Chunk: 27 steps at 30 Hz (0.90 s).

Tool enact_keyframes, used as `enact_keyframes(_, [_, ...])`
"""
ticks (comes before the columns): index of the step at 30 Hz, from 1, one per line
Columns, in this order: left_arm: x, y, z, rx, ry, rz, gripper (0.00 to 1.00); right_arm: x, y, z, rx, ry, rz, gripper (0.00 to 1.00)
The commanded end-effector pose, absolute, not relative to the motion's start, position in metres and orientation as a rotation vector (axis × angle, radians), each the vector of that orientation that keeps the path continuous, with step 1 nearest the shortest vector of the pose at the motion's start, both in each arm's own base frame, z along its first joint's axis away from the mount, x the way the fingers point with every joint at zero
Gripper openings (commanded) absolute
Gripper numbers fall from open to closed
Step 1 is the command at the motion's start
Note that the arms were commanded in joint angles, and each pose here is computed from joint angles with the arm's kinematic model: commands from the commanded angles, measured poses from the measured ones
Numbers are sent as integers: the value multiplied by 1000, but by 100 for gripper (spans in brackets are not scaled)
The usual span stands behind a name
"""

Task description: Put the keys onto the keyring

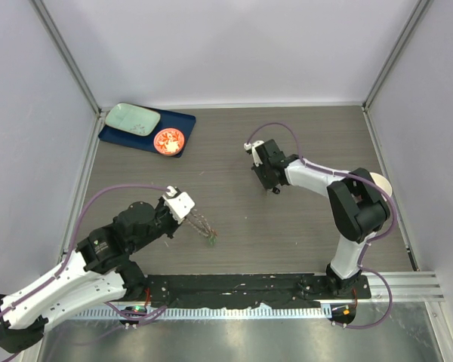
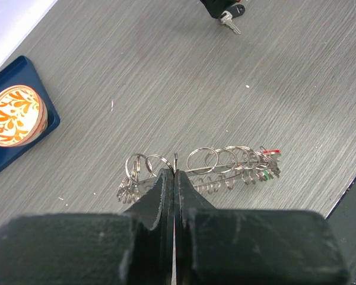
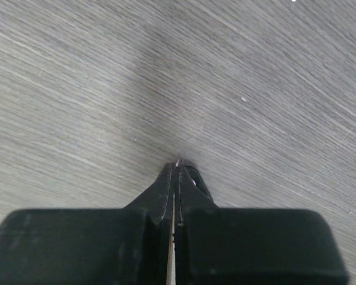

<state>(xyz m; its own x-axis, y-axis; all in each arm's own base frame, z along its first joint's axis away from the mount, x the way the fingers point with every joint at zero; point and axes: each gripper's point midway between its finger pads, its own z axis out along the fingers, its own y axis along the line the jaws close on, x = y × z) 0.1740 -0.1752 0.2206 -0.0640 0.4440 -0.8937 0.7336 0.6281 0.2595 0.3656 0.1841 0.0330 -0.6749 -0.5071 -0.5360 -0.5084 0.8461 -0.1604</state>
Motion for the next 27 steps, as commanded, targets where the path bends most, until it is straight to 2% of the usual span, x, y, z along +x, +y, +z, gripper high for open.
enact_keyframes(1, [176,-177,239,940,1644,-331,0,357,191,74,-653,2488,82,1])
enact_keyframes(8, [173,-178,242,939,1632,-354,0,308,189,89,-701,2745,115,1])
enact_keyframes(15, [171,-178,245,935,1626,-373,0,271,173,73,-917,2932,-81,1])
enact_keyframes(21, [170,-177,246,930,1625,-374,0,268,192,64,-1106,2923,-127,1])
enact_keyframes(27, [170,-177,243,934,1637,-372,0,285,212,54,-1181,2876,-138,1])
